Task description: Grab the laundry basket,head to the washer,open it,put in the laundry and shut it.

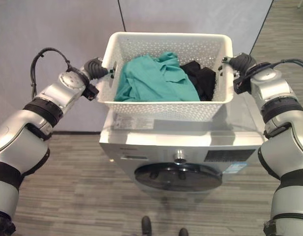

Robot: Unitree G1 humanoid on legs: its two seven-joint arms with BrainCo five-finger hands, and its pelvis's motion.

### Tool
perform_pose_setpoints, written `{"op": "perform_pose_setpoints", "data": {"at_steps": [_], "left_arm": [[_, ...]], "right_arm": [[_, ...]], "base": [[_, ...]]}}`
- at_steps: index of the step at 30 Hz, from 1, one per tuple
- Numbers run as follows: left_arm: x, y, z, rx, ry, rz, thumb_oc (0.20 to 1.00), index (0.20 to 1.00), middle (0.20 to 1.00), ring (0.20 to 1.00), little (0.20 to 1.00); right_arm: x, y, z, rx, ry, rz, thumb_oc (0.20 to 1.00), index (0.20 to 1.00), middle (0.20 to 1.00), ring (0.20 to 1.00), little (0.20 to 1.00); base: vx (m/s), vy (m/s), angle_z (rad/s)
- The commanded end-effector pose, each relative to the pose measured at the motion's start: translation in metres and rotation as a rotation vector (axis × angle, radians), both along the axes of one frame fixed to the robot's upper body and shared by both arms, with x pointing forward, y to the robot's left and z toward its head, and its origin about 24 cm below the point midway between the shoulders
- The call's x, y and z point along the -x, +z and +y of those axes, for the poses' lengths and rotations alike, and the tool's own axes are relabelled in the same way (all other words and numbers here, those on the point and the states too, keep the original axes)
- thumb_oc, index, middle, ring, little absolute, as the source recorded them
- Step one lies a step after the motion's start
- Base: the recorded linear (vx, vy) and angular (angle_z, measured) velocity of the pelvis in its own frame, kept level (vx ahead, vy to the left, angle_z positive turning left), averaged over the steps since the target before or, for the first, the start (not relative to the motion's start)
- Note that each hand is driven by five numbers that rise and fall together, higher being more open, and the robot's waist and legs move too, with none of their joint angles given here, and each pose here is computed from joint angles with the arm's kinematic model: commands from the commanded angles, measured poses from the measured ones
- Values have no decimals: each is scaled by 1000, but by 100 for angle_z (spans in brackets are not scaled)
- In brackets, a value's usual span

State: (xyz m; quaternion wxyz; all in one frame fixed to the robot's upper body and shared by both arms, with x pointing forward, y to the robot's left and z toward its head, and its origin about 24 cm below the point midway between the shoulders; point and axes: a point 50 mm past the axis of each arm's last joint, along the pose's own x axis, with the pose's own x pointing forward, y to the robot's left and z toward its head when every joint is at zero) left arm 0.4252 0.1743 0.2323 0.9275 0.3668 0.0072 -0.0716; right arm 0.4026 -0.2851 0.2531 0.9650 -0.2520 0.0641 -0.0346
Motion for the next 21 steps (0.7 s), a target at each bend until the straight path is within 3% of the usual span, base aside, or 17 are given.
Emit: {"op": "perform_pose_setpoints", "data": {"at_steps": [1,3,4,5,6,7,21], "left_arm": [[-4,18,-37,-58,-112,-62,200,200,200,200,200],[-4,15,-38,-60,-112,-53,200,200,200,200,200],[-4,13,-37,-65,-107,-49,294,294,294,294,294],[-5,11,-36,-73,-95,-47,533,533,533,533,533],[-5,11,-38,-84,-92,-47,944,944,944,944,944],[-5,12,-39,-98,-89,-56,1000,1000,1000,1000,1000],[-8,-11,-38,-222,-10,-3,1000,1000,1000,1000,1000]], "right_arm": [[19,40,-45,78,-233,-40,1000,1000,1000,1000,1000],[19,43,-44,101,-237,-40,1000,1000,1000,1000,1000],[19,43,-45,106,-242,-40,1000,1000,1000,1000,1000],[19,44,-46,119,-251,-36,1000,1000,1000,1000,1000],[20,45,-47,135,-256,-34,1000,1000,1000,1000,1000],[20,46,-47,148,-261,-31,1000,1000,1000,1000,1000],[16,46,-40,351,-279,23,1000,1000,1000,1000,1000]], "base": [[0,0,0],[0,0,0],[0,0,0],[0,0,0],[0,0,0],[0,0,0],[2,-12,-2]]}}
